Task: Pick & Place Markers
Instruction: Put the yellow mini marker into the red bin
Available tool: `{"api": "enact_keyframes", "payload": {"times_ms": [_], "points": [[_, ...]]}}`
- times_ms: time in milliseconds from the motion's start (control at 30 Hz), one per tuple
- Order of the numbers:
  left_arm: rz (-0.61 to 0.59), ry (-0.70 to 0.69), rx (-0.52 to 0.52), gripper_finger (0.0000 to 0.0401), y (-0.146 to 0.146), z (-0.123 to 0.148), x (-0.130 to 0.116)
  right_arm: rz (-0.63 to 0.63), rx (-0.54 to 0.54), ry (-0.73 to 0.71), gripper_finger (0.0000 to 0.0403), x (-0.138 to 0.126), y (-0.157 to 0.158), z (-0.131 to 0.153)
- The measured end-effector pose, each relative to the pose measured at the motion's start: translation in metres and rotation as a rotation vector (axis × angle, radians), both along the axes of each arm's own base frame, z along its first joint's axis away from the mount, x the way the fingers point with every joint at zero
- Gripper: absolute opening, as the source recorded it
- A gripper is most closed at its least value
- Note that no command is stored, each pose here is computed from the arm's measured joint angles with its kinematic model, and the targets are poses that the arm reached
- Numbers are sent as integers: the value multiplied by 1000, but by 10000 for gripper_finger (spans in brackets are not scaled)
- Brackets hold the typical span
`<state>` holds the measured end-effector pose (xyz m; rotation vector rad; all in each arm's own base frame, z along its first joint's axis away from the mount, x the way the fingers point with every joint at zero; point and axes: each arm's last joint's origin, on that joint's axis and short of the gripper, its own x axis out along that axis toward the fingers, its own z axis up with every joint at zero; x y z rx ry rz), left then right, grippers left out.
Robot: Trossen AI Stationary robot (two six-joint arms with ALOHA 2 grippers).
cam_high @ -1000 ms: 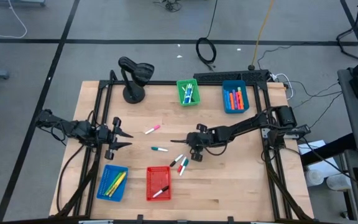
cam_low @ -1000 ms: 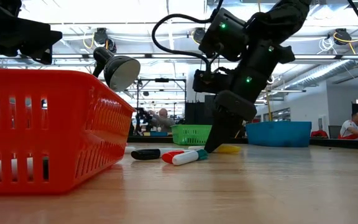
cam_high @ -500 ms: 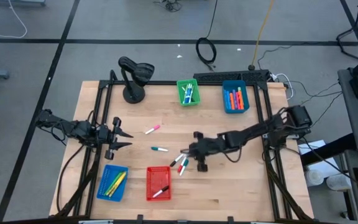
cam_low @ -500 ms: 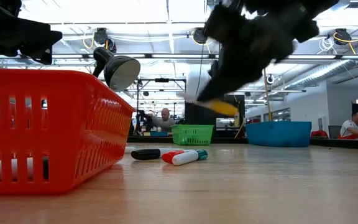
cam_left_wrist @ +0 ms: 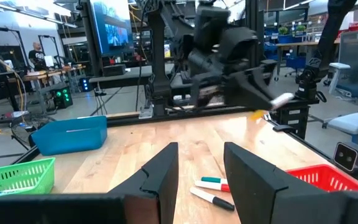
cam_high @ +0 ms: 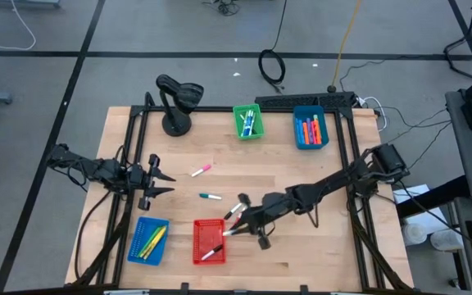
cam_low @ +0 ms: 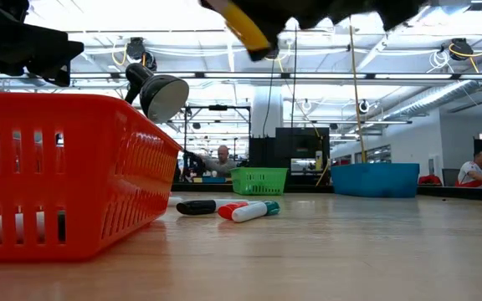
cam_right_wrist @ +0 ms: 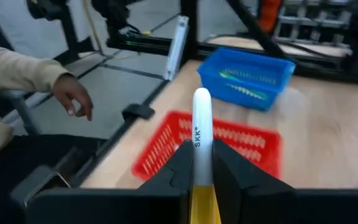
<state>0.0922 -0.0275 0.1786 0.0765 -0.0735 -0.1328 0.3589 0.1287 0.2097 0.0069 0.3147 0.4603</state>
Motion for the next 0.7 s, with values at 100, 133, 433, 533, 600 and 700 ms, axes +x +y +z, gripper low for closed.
{"api": "enact_keyframes", "payload": {"times_ms": [100,133,433,533,600,700], "points": [[0,2,1,134,0,0,0,52,-36,16,28,13,12,0],[0,1,1,134,0,0,0,61,-50,10,28,20,16,1],[0,1,0,134,0,0,0,156,-90,69,29,72,35,-19],[0,2,1,134,0,0,0,188,-81,80,30,82,39,-31],[0,2,1,134,0,0,0,181,-90,92,30,85,39,-39],[0,2,1,134,0,0,0,161,-102,94,35,86,37,-42]]}}
